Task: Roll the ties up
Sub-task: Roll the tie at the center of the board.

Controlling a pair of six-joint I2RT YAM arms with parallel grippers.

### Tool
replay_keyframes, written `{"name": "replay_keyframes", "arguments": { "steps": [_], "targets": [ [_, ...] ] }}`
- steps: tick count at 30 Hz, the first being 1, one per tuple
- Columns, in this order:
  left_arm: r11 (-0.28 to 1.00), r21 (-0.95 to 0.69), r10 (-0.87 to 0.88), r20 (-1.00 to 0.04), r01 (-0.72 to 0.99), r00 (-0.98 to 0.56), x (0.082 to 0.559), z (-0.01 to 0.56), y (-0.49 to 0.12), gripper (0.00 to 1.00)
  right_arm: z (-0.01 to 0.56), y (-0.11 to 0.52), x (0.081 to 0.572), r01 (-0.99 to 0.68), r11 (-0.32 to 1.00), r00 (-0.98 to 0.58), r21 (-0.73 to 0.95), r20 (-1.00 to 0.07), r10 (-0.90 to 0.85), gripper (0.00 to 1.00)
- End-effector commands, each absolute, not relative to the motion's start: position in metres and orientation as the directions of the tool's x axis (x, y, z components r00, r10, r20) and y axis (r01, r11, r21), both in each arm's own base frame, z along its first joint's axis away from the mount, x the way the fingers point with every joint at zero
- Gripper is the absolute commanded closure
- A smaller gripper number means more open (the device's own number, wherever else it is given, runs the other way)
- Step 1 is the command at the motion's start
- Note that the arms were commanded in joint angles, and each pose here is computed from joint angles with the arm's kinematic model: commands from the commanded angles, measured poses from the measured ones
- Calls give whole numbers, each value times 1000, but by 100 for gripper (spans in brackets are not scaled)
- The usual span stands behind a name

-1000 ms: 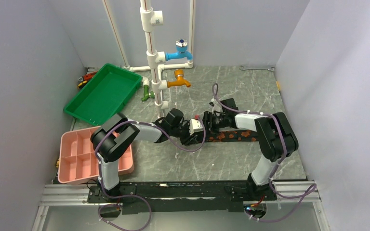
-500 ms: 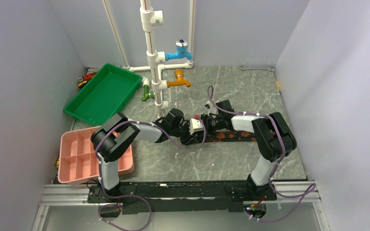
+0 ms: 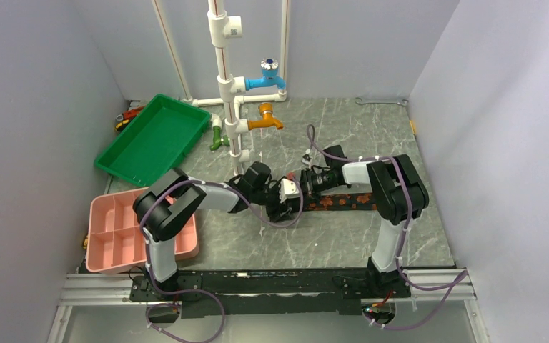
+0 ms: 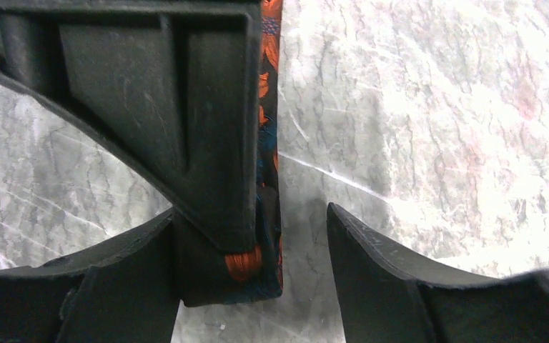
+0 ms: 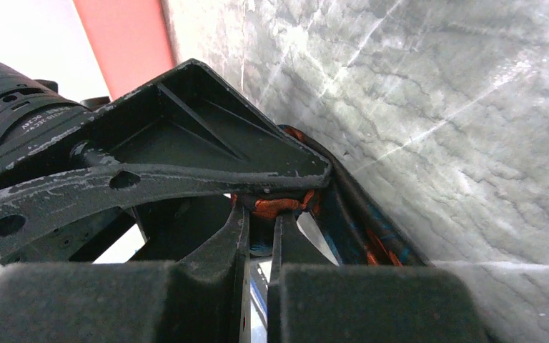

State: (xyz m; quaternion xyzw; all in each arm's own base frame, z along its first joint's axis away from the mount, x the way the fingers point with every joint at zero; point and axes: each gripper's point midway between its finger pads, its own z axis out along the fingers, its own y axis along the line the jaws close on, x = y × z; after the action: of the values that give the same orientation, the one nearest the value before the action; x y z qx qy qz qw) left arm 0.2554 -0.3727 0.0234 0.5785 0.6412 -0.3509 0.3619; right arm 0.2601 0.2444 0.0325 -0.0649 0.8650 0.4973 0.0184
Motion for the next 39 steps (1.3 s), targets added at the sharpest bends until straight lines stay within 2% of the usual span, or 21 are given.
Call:
{"name": "replay_keyframes", "arguments": {
  "steps": [1,9,10,11,15,18,20,21,22,23,25,27,35,39],
  "targets": [
    [121,-63,589,-799,991,-123,244,-8,-337,26,-29,210,247,-128,674,-990,728,-58,-126,100],
    [183,60,474,-880,981,-35,268,53,-335,15,-33,196,253,-138,704,-989,697,-63,-132,100],
    [188,73,456,-890,979,-22,270,63,-334,4,-33,196,254,-142,705,-989,695,-66,-134,100],
    [189,83,436,-900,978,-8,270,74,-333,1,-34,195,254,-144,707,-988,693,-65,-137,100],
    [169,95,353,-935,981,29,265,114,-330,1,-36,193,254,-134,696,-988,706,-44,-145,100],
    [290,64,244,-970,955,-10,274,139,-328,1,-31,193,257,-127,667,-988,734,-37,-148,100],
    [359,-16,191,-977,933,-91,288,147,-334,1,-28,192,259,-126,655,-989,745,-39,-146,100],
    [331,-46,234,-964,943,-129,291,142,-337,1,-27,192,260,-124,653,-989,747,-39,-144,100],
    [176,-90,276,-951,980,-137,276,140,-345,1,-27,192,260,-119,651,-990,749,-36,-139,100],
    [93,-136,298,-941,986,-158,269,132,-347,0,-26,192,260,-114,649,-990,752,-34,-135,100],
    [159,-128,290,-942,979,-170,276,124,-347,1,-25,193,261,-111,644,-991,757,-36,-129,100],
    [185,-29,237,-969,982,-73,276,123,-348,1,-23,194,263,-114,638,-991,762,-42,-127,100],
    [154,113,275,-959,982,67,270,75,-351,0,-25,195,266,-99,624,-991,775,-23,-129,100],
    [114,75,267,-963,991,42,267,59,-362,3,-23,195,268,-97,623,-992,776,-22,-126,100]
  ]
}}
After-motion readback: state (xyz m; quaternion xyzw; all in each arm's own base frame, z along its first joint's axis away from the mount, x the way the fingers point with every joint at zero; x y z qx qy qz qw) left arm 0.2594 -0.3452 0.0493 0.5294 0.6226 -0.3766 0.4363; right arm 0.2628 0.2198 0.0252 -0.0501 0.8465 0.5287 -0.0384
